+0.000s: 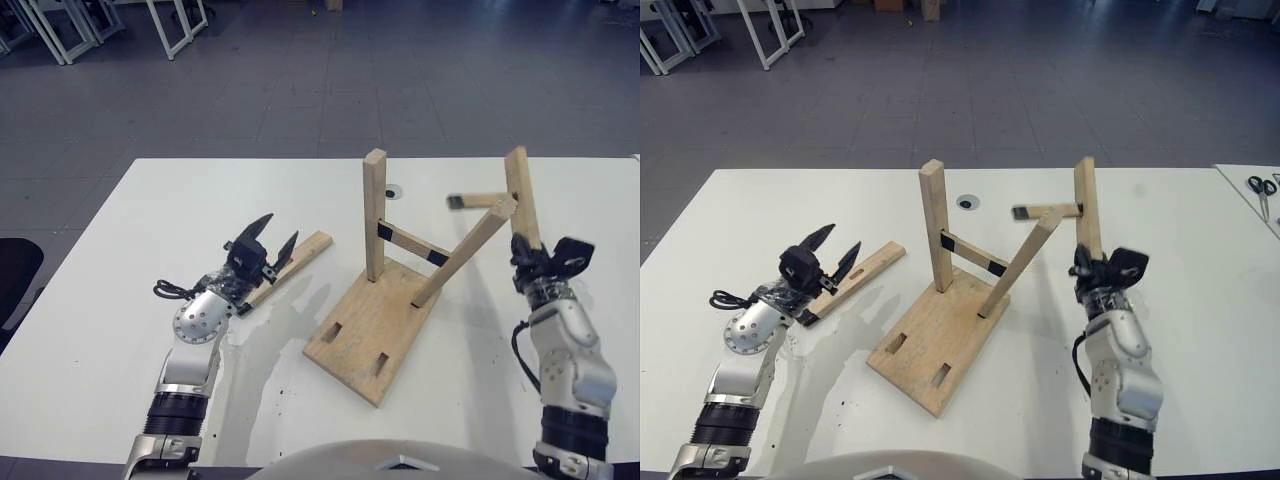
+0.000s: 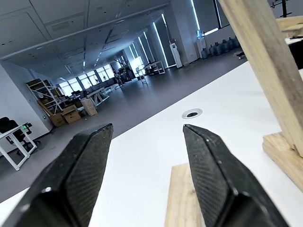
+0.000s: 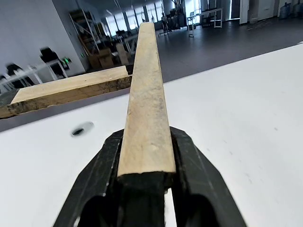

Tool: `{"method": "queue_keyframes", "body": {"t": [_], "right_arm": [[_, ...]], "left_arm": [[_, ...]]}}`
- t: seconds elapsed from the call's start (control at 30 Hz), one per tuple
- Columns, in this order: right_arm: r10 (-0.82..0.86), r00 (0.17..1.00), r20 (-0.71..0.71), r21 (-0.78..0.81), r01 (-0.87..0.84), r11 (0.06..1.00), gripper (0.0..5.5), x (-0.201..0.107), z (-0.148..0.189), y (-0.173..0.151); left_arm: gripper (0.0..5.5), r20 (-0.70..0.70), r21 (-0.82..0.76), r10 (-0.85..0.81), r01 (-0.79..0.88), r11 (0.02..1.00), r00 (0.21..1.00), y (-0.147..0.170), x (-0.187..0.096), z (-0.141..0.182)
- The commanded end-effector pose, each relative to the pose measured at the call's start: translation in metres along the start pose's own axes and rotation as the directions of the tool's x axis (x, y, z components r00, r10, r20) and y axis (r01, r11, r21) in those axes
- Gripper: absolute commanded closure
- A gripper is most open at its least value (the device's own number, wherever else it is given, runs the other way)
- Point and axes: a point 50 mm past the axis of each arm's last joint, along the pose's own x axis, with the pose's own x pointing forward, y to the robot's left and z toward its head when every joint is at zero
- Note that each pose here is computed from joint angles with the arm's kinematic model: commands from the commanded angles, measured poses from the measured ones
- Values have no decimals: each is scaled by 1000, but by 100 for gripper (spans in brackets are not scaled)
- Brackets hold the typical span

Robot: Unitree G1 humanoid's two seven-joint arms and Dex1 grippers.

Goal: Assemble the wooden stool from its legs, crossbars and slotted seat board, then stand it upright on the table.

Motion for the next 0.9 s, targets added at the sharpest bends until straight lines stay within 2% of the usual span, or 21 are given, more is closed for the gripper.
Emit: {"method": "queue_keyframes", "body": {"t": [0.03, 0.17, 0.27, 0.4, 0.5, 0.53, 0.63, 0.77, 0.83, 0.9], "right_arm": [[96, 986, 137, 164, -119, 979, 449, 10, 50, 17], [233, 940, 249, 277, -300, 913, 449, 9, 96, 38], [353, 889, 293, 308, -437, 845, 449, 4, 123, 56], [499, 802, 328, 317, -591, 742, 449, -5, 155, 78], [585, 734, 343, 328, -678, 658, 449, -16, 171, 93], [631, 694, 348, 341, -720, 604, 449, -21, 175, 101], [724, 605, 330, 394, -786, 477, 449, -32, 176, 115], [759, 555, 342, 491, -794, 359, 449, -34, 163, 122], [783, 504, 364, 533, -802, 268, 449, -34, 154, 134], [812, 446, 377, 576, -799, 172, 449, -36, 142, 147]], "left_arm": [[279, 102, -40, 69, -66, 997, 992, 26, 19, 34], [279, 191, -204, 114, -75, 976, 975, 45, 33, 73], [279, 245, -366, 82, 14, 930, 966, 50, 37, 98], [279, 358, -574, -16, 234, 785, 933, 47, 37, 132], [230, 420, -658, -42, 336, 674, 907, 43, 36, 151], [216, 439, -679, -52, 369, 635, 897, 40, 36, 156], [178, 479, -719, -101, 456, 525, 872, 32, 36, 164], [178, 528, -734, -189, 557, 389, 828, 23, 34, 167], [178, 542, -743, -208, 580, 333, 814, 22, 32, 165], [147, 551, -750, -227, 596, 288, 803, 22, 29, 162]]}}
